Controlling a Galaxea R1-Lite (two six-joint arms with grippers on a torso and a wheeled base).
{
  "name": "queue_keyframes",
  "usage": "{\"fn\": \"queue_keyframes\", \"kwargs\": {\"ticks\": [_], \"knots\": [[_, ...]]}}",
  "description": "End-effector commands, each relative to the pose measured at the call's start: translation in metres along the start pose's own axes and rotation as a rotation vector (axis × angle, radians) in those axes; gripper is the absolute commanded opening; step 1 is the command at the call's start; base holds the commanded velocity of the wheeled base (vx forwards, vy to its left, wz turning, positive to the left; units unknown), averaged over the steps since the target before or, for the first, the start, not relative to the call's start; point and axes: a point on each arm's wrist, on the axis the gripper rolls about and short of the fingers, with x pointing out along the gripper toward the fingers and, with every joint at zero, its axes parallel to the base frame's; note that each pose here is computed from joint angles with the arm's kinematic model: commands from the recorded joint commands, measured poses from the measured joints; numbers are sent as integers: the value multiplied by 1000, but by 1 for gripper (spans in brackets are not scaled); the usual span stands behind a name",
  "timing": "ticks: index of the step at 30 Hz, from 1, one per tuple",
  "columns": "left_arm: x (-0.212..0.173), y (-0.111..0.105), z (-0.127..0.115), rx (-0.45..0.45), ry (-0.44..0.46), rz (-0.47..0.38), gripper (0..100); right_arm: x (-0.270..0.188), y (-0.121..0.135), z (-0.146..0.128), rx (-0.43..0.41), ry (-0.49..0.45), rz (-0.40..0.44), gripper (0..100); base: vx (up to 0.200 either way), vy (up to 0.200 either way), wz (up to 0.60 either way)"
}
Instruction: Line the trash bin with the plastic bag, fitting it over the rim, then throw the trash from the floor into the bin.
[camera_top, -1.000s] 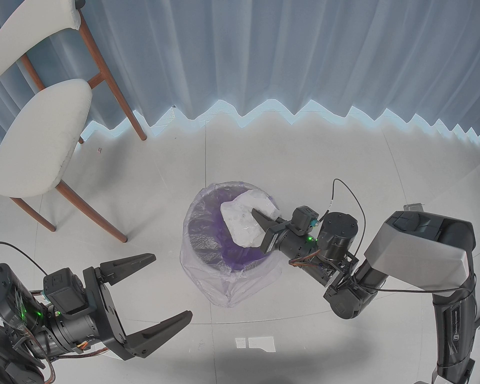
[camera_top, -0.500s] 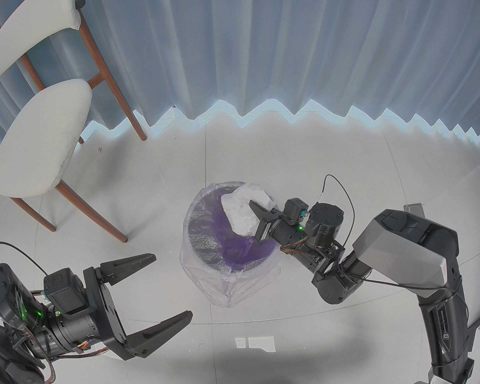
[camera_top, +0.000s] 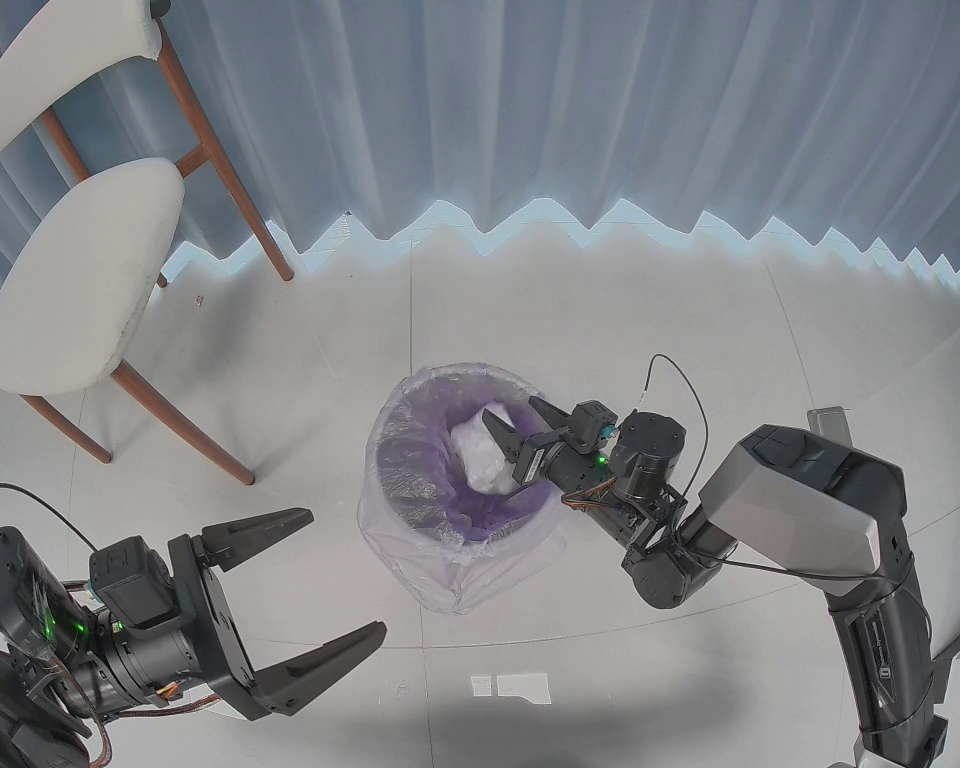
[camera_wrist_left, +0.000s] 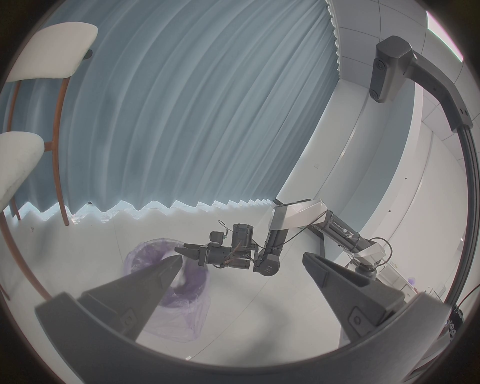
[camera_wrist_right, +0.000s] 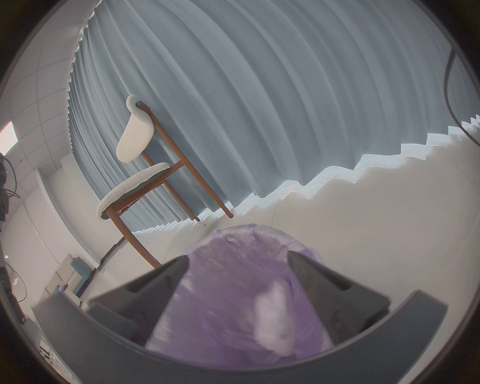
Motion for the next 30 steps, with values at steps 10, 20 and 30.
{"fn": "queue_keyframes", "kwargs": {"ticks": [10,20,30], "knots": [[-2,-1,-4,-8,19,0,100,-2,2,3,-1,-8,6,100,0,0,0],[-3,-1,-3,-7,16,0,100,-26,9,25,-4,-13,5,100,0,0,0],[-3,-1,-3,5,13,0,100,-70,11,36,-8,0,-10,100,0,0,0]]}}
